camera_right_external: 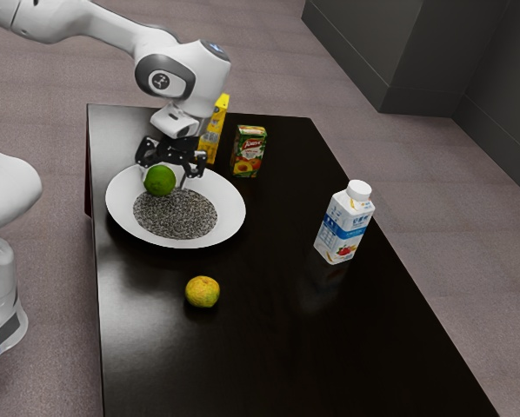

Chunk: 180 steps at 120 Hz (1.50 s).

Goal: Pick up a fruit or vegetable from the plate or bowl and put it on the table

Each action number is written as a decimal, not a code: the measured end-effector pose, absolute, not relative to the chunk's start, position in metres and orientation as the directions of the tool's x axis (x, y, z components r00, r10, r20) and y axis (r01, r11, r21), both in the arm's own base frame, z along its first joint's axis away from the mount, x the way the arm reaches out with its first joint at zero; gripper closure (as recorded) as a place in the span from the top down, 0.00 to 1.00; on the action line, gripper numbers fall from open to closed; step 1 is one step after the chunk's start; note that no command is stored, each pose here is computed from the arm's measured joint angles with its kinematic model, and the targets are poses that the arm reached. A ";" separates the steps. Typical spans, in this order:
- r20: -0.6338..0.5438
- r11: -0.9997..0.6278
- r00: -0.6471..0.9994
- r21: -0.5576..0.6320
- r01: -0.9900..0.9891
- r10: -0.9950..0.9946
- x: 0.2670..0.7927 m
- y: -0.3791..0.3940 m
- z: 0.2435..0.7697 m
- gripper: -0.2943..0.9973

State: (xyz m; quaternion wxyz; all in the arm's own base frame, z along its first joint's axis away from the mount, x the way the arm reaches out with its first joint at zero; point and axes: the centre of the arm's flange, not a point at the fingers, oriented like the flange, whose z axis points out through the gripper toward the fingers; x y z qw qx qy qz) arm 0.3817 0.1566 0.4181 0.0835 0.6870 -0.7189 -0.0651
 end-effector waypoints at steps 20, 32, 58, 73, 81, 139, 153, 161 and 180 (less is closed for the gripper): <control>0.033 0.030 -0.024 0.198 -0.980 -0.999 0.383 0.161 0.420 0.59; 0.032 0.022 -0.016 0.187 -0.982 -0.999 0.384 0.162 0.422 0.55; -0.025 0.071 -0.073 0.086 -0.994 -0.997 0.402 0.127 0.481 0.53; -0.057 0.257 -0.256 -0.022 -0.966 -0.965 0.416 0.016 0.557 0.54; -0.070 0.388 -0.386 -0.020 -0.921 -0.920 0.424 -0.068 0.571 0.54; -0.098 0.352 -0.365 0.128 -0.927 -0.926 0.508 -0.257 0.493 0.53; -0.068 0.306 -0.315 0.121 -0.944 -0.947 0.535 -0.250 0.486 0.60; -0.060 0.306 -0.315 0.122 -0.944 -0.947 0.539 -0.253 0.482 0.66; -0.047 0.295 -0.302 0.116 -0.948 -0.952 0.544 -0.253 0.483 0.74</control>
